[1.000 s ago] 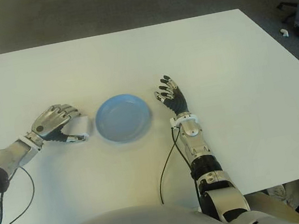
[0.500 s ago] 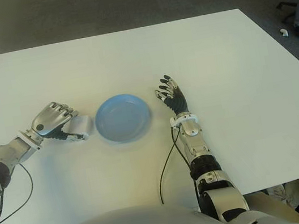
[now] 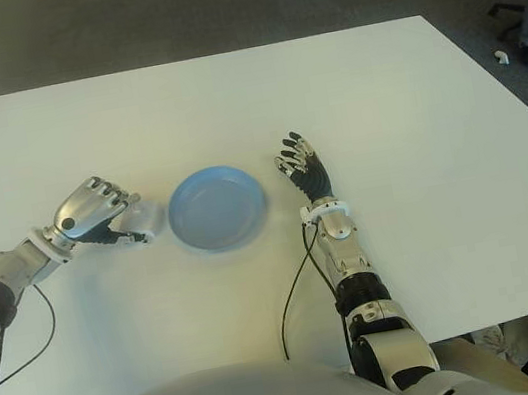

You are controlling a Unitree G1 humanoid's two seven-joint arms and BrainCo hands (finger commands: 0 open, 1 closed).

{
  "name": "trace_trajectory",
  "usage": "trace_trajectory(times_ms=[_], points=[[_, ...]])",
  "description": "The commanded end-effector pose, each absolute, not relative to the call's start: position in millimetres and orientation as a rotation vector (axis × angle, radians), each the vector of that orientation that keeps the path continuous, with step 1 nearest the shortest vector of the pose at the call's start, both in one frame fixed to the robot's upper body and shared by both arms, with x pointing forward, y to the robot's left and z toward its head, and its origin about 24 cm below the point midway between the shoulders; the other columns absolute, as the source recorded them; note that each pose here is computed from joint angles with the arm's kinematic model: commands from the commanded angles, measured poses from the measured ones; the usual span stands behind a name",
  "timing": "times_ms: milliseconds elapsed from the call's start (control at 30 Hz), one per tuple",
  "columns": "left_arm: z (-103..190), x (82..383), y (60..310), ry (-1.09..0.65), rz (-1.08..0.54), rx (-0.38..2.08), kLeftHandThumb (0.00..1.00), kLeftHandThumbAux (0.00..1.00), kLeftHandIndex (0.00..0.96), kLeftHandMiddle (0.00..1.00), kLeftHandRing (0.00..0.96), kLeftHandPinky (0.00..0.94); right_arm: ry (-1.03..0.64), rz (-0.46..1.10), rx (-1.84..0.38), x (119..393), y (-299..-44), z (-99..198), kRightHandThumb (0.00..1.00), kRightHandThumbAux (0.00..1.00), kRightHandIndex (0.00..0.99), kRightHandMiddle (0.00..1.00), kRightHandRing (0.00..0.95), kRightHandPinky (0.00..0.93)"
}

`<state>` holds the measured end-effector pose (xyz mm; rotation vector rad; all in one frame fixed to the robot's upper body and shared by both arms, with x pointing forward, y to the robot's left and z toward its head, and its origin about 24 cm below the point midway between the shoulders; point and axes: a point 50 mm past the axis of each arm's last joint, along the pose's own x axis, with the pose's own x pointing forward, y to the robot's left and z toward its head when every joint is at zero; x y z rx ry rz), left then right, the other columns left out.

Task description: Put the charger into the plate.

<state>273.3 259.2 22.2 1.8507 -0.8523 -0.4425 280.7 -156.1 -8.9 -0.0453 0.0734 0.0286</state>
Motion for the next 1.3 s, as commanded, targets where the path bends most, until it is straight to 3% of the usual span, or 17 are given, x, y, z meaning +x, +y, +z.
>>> trace_trajectory(times_ms=[33, 800, 1300], points=[[27, 275, 262, -0.856, -0.47, 1.866, 0.744, 0.694, 0.443, 0.841, 0.843, 0.844, 0.168, 0.02, -0.038, 273, -158, -26, 0.0, 0.649, 0.039, 0.161, 0.183, 0.2], [125, 297, 223, -0.9, -0.269, 1.654, 0.751, 0.693, 0.444, 0.846, 0.849, 0.832, 0.179, 0.016, -0.031, 273, -158, -27, 0.0, 0.663, 0.034, 0.169, 0.193, 0.209], [123, 299, 219, -0.793, -0.289, 1.586, 0.75, 0.693, 0.444, 0.84, 0.842, 0.816, 0.17, 0.029, -0.034, 272, -156, -26, 0.005, 0.719, 0.028, 0.162, 0.185, 0.211]])
